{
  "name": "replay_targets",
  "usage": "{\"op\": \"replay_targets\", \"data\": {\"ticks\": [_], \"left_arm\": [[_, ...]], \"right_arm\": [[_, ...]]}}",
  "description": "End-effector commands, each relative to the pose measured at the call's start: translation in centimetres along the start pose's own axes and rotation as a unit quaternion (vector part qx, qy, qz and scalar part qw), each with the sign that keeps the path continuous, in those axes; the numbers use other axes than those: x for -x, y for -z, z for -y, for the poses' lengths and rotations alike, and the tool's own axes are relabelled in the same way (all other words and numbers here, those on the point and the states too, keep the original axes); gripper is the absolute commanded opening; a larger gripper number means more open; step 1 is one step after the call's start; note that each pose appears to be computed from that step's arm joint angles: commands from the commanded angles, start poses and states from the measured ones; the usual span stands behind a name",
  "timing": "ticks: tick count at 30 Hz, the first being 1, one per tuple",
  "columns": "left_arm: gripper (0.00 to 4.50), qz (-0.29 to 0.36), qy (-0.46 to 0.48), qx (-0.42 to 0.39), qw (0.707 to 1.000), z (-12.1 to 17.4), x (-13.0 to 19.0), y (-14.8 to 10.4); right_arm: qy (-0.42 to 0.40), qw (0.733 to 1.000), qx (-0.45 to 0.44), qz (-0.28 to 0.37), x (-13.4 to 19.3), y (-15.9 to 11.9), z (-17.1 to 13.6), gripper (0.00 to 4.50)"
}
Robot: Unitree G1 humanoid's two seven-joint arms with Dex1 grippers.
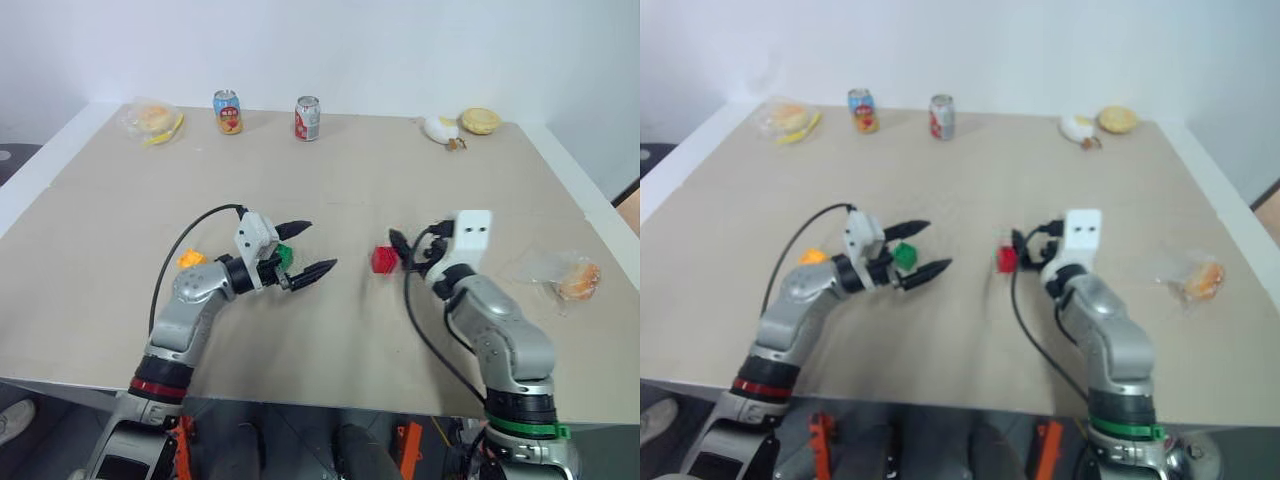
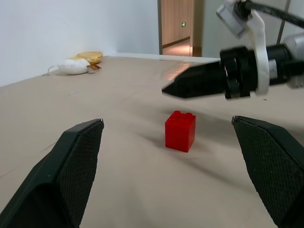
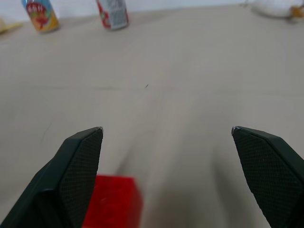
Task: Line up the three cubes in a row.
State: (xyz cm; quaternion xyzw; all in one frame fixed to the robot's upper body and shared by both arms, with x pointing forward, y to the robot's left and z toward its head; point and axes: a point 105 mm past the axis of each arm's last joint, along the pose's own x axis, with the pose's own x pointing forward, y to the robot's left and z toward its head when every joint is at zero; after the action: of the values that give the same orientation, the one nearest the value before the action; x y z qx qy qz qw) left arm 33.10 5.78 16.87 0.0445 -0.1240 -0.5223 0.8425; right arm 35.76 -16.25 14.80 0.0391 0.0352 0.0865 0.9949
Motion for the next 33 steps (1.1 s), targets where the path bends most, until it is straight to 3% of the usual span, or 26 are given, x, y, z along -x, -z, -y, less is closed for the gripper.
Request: {"op": "replay_targets", "data": {"ticks": [1,14,20,21,23,24,29,31,33], "left_arm": [[4.5,0.023,-0.001,-0.02,1.0,-0.1,-0.1,-1.6],[4.5,0.03,0.002,-0.026,0.999,-0.1,-0.7,-2.3],[4.5,0.032,0.001,-0.026,0.999,-0.1,-0.8,-2.4],[4.5,0.032,0.001,-0.026,0.999,-0.1,-0.7,-2.4],[4.5,0.031,0.002,-0.026,0.999,-0.1,-0.7,-2.4],[4.5,0.031,0.003,-0.026,0.999,-0.1,-0.6,-2.4],[4.5,0.017,0.04,-0.031,0.999,0.5,0.6,-2.5],[4.5,0.006,0.065,-0.03,0.997,1.1,1.3,-2.3],[4.5,-0.012,0.096,-0.03,0.995,1.8,2.3,-2.0]], "right_arm": [[0.008,1.0,0.012,0.01,0.0,-0.6,-1.0,4.49],[0.056,0.997,-0.007,-0.056,-0.6,2.5,-2.0,4.49],[0.058,0.997,-0.01,-0.053,-0.6,2.4,-2.1,2.17],[0.058,0.997,-0.01,-0.052,-0.5,2.3,-2.1,2.03],[0.053,0.997,-0.008,-0.047,-0.4,2.0,-2.0,1.31],[0.042,0.998,-0.002,-0.038,-0.3,1.5,-2.0,1.28],[-0.126,0.991,0.05,0.003,0.6,-1.5,-2.3,1.28],[-0.235,0.967,0.093,0.001,1.8,-2.1,-3.1,1.28],[-0.366,0.919,0.144,-0.022,3.9,-1.6,-4.2,1.28]]}}
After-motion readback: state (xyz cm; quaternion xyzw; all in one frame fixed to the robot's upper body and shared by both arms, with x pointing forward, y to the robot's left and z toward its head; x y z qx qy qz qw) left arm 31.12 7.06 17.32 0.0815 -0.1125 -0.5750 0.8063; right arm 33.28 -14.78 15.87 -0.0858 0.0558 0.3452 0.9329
